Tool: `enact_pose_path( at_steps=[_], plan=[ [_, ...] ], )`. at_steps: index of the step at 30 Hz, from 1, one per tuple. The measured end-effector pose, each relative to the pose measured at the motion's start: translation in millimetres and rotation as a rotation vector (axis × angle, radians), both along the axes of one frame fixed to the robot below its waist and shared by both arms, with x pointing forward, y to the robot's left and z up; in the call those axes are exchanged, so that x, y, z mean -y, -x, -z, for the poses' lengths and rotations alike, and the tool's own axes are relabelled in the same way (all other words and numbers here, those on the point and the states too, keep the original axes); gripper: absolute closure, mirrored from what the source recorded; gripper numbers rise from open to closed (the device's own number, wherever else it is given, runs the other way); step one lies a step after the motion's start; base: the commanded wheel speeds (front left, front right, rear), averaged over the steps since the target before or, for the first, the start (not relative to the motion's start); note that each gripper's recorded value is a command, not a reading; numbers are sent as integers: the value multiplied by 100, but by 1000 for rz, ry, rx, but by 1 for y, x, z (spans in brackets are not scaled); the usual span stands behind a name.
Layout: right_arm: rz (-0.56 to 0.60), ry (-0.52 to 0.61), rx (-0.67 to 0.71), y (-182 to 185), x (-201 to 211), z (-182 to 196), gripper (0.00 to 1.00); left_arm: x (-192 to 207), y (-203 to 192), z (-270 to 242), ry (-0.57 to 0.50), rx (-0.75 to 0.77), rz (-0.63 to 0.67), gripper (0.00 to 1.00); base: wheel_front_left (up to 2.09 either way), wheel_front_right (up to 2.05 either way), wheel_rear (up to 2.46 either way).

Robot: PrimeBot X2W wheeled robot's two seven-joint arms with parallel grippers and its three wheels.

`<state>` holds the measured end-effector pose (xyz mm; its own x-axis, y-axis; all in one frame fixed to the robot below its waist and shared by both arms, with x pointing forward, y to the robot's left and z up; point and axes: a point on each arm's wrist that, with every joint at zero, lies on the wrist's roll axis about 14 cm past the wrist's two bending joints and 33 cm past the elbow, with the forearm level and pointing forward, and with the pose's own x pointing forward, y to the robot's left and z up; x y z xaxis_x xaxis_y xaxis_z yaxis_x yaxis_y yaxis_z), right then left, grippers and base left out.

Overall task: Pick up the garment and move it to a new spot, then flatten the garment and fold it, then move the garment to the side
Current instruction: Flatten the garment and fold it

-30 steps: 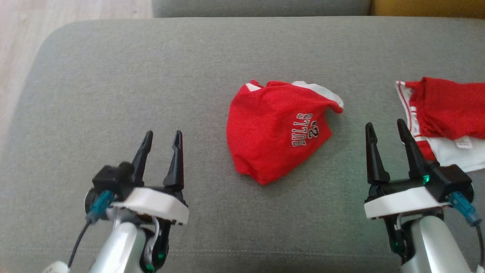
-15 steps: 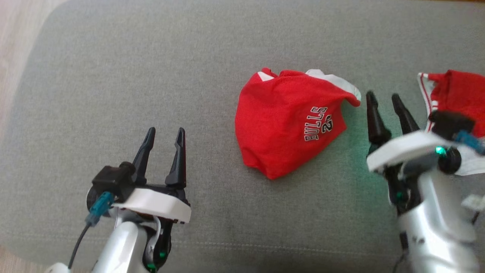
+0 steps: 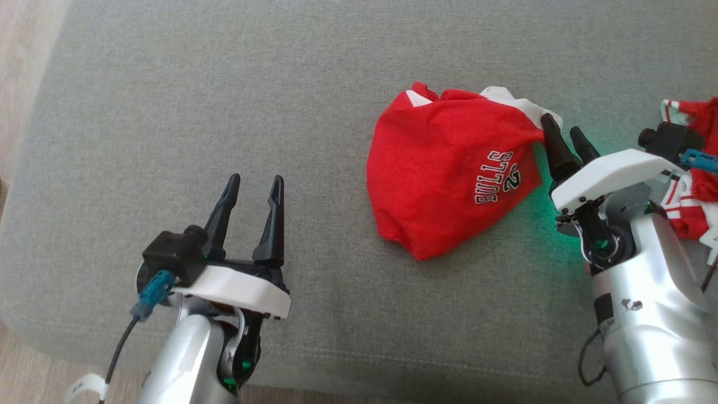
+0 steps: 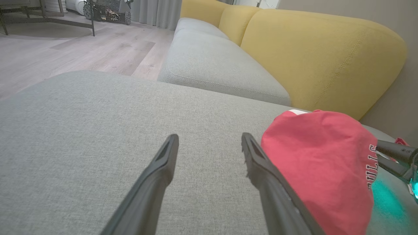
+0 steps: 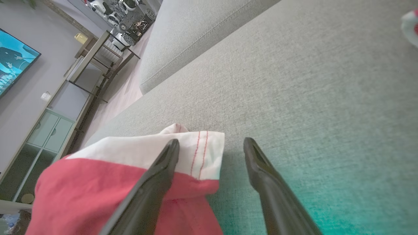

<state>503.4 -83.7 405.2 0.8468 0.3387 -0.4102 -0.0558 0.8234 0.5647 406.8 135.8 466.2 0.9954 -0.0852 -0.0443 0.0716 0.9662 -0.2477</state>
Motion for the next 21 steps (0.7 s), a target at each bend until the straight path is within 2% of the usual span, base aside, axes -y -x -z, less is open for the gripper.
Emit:
enact_pose_path(
  at_steps=[2,3,4,5,11,21],
  plan=[
    [-6,-17,-14,-1,-3,2,0,-2,1,1,2,-4,-8,0,0,0,0],
    [-12,-21,-16,-1,-5,1,3,-2,1,1,1,-5,-9,0,0,0,0],
    [-21,-27,-22,0,-8,2,87,-2,1,1,1,-6,-9,0,0,0,0],
    [-28,-32,-21,1,-9,1,100,-2,1,1,1,-6,-10,0,0,0,0],
    [-59,-35,13,1,-12,-11,100,-1,2,-1,-1,-1,-12,0,0,0,0],
    [-5,20,160,-3,14,-49,100,3,9,-22,23,50,-8,0,0,0,0]
  ],
)
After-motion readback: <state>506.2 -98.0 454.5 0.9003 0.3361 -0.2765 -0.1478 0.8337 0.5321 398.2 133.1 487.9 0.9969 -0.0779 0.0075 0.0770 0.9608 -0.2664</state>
